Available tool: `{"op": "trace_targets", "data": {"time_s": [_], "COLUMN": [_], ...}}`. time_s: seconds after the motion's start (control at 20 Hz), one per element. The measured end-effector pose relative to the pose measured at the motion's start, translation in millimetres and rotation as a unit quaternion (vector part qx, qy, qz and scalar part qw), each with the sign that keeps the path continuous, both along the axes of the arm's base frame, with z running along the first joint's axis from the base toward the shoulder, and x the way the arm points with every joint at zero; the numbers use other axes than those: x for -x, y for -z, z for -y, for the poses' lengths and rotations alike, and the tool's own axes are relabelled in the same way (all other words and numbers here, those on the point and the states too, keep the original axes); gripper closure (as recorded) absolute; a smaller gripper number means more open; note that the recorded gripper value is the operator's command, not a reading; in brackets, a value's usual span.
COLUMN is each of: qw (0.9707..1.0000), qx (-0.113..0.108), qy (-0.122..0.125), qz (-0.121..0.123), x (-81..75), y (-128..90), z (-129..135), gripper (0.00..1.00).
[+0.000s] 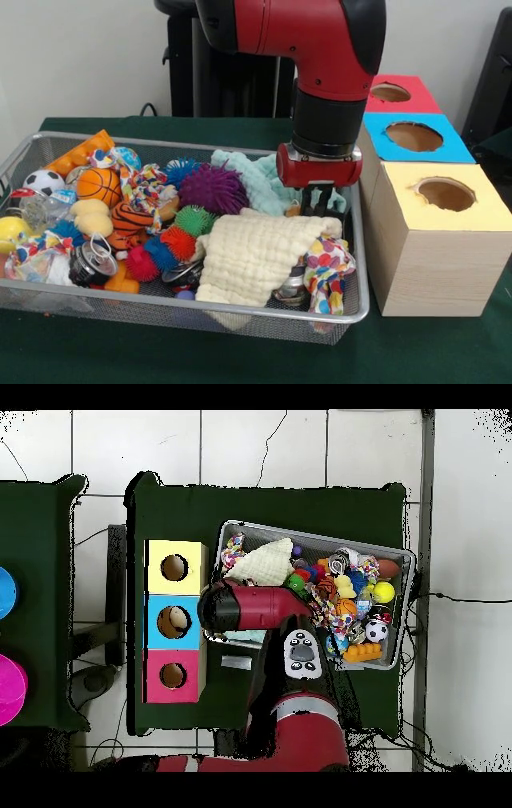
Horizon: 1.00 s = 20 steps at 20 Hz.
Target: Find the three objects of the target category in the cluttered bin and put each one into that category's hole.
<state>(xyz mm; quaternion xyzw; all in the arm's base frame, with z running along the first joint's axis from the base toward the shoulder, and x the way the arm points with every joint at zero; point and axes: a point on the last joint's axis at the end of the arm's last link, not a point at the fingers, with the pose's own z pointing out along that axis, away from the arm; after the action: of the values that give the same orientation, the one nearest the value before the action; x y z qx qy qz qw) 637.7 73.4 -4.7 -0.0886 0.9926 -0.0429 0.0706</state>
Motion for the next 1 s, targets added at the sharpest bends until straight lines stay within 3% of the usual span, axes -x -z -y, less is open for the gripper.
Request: {"op": "trace_targets", "data": {"time_s": [0.35, 0.6, 1.0], "qw": [0.9999, 0.9995, 0.9996], "qx": [0.007, 0.015, 0.019], "qy": [-0.008, -0.017, -0.018], "qz": [-0.009, -0.022, -0.002], "x": [0.1, -1.5, -12.6], "y": [-16, -46, -83], "z": [-8, -22, -23], "gripper": [1.0, 1.0, 1.0]}}
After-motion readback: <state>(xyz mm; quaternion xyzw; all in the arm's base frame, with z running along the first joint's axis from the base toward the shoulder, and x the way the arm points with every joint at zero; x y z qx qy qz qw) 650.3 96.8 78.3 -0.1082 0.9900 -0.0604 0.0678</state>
